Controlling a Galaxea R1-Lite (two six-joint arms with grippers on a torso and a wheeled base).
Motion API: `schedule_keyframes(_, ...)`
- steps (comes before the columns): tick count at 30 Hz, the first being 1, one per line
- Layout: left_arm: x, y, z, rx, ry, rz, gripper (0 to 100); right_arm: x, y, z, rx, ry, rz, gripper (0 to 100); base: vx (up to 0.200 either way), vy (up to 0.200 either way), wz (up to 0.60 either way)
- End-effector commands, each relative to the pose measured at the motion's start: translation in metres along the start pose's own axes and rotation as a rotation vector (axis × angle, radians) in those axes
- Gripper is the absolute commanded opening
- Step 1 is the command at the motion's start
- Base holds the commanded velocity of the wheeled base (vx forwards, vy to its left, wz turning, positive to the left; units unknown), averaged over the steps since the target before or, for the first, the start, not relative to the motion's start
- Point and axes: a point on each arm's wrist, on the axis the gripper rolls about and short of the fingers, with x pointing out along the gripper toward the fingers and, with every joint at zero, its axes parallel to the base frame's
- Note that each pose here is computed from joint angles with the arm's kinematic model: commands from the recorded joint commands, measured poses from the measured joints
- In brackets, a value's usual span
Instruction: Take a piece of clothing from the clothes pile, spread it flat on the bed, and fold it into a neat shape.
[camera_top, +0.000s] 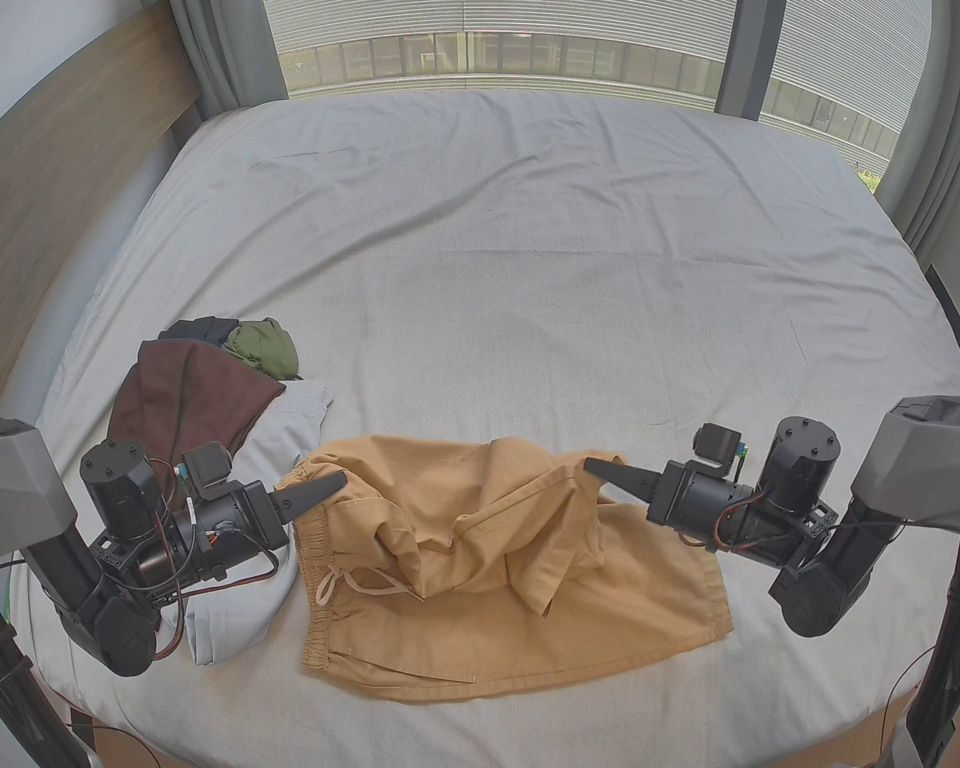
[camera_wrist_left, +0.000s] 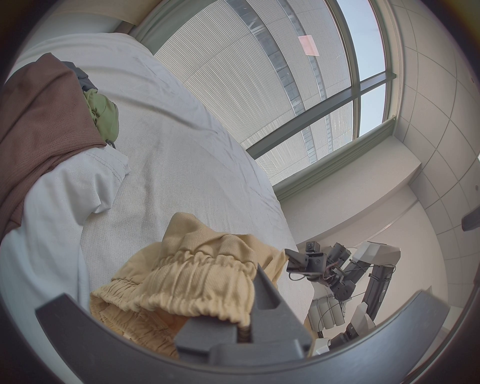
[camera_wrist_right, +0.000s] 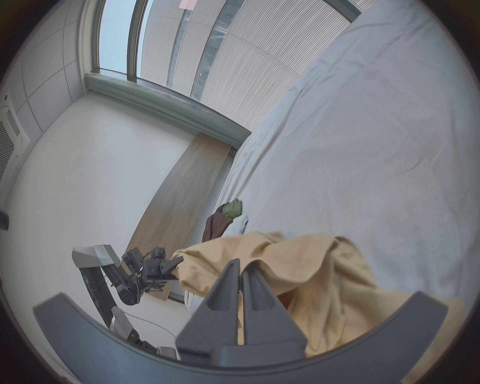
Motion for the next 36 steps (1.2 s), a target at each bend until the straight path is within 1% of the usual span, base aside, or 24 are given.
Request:
schedule_keyframes(1, 0.001, 0.001, -0.001, -0.004, 0.005, 0.003, 0, -0.008, -0.012, 0.014, -0.001, -0.042, -0.027, 0, 0.000, 0.000, 0.00)
schedule_keyframes(3, 0.001, 0.001, -0.001, -0.004, 0.005, 0.003, 0, -0.008, -0.013, 0.014, 0.000, -0.040, -0.029, 0, 0.000, 0.000, 0.00)
schedule_keyframes(4, 0.001, 0.002, -0.002, -0.007, 0.007, 0.006, 0, -0.008, -0.021, 0.009, 0.017, -0.017, -0.034, 0, 0.000, 0.000, 0.00)
schedule_keyframes(6, 0.001, 0.002, -0.003, -0.008, 0.009, 0.006, 0, -0.007, -0.023, 0.007, 0.022, -0.010, -0.038, 0, 0.000, 0.000, 0.00)
schedule_keyframes(7, 0.001, 0.003, -0.003, -0.006, 0.011, 0.007, 0, -0.005, -0.030, 0.001, 0.035, 0.008, -0.049, 0, 0.000, 0.000, 0.00)
schedule_keyframes(11, 0.001, 0.003, -0.003, -0.007, 0.011, 0.009, 0, -0.001, -0.039, -0.009, 0.054, 0.033, -0.064, 0, 0.000, 0.000, 0.00)
schedule_keyframes(17, 0.001, 0.002, -0.002, -0.005, 0.008, 0.007, 0, 0.002, -0.039, -0.012, 0.054, 0.040, -0.058, 0, 0.000, 0.000, 0.00)
schedule_keyframes(18, 0.001, 0.002, -0.002, -0.005, 0.008, 0.007, 0, 0.003, -0.037, -0.011, 0.052, 0.041, -0.052, 100, 0.000, 0.000, 0.00)
schedule_keyframes(27, 0.001, 0.002, -0.002, -0.005, 0.008, 0.007, 0, 0.006, -0.007, -0.020, 0.036, 0.077, 0.009, 100, 0.000, 0.000, 0.00)
schedule_keyframes(36, 0.001, 0.003, -0.003, -0.006, 0.010, 0.008, 0, 0.008, 0.005, -0.019, 0.024, 0.079, 0.042, 100, 0.000, 0.000, 0.00)
